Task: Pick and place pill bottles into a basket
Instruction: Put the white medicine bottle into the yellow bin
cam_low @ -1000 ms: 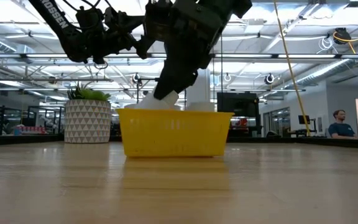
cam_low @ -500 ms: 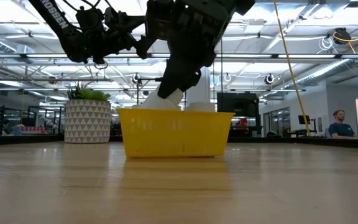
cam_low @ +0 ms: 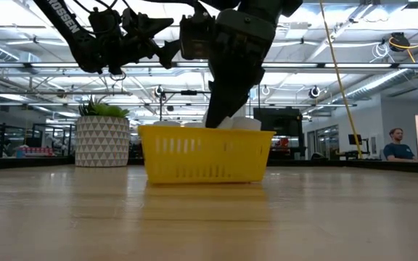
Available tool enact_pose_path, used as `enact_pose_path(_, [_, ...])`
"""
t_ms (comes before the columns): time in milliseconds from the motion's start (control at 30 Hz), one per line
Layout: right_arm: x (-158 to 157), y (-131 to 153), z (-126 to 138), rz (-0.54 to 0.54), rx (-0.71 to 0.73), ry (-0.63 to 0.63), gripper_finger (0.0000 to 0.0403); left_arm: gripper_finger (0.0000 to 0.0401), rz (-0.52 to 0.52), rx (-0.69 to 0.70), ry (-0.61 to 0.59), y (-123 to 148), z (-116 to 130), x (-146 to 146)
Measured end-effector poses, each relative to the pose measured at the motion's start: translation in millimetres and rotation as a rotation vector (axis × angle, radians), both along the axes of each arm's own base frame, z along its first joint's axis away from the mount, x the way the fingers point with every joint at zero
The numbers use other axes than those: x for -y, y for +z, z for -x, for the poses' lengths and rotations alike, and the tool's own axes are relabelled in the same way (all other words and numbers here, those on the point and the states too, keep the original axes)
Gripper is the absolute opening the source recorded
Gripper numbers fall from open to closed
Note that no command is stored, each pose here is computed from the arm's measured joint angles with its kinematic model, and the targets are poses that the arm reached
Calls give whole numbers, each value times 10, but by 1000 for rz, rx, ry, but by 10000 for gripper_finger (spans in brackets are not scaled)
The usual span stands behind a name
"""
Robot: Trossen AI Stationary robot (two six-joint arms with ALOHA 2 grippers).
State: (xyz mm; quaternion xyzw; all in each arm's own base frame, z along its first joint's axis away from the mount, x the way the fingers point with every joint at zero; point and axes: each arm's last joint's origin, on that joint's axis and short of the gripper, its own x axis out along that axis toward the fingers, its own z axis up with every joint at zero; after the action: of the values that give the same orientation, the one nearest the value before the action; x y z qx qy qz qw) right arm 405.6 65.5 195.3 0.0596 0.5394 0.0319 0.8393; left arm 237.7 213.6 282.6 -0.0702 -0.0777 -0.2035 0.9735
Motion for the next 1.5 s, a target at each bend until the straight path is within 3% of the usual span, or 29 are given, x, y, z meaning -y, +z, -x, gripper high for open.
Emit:
enact_pose_path(800, [-84,6,6,-58,-1,31,149,340,-1,0,0,0,0,0])
enact_pose_path(1500, [-171,30,-23,-48,58,99,184,340,-1,0,0,1,0,0])
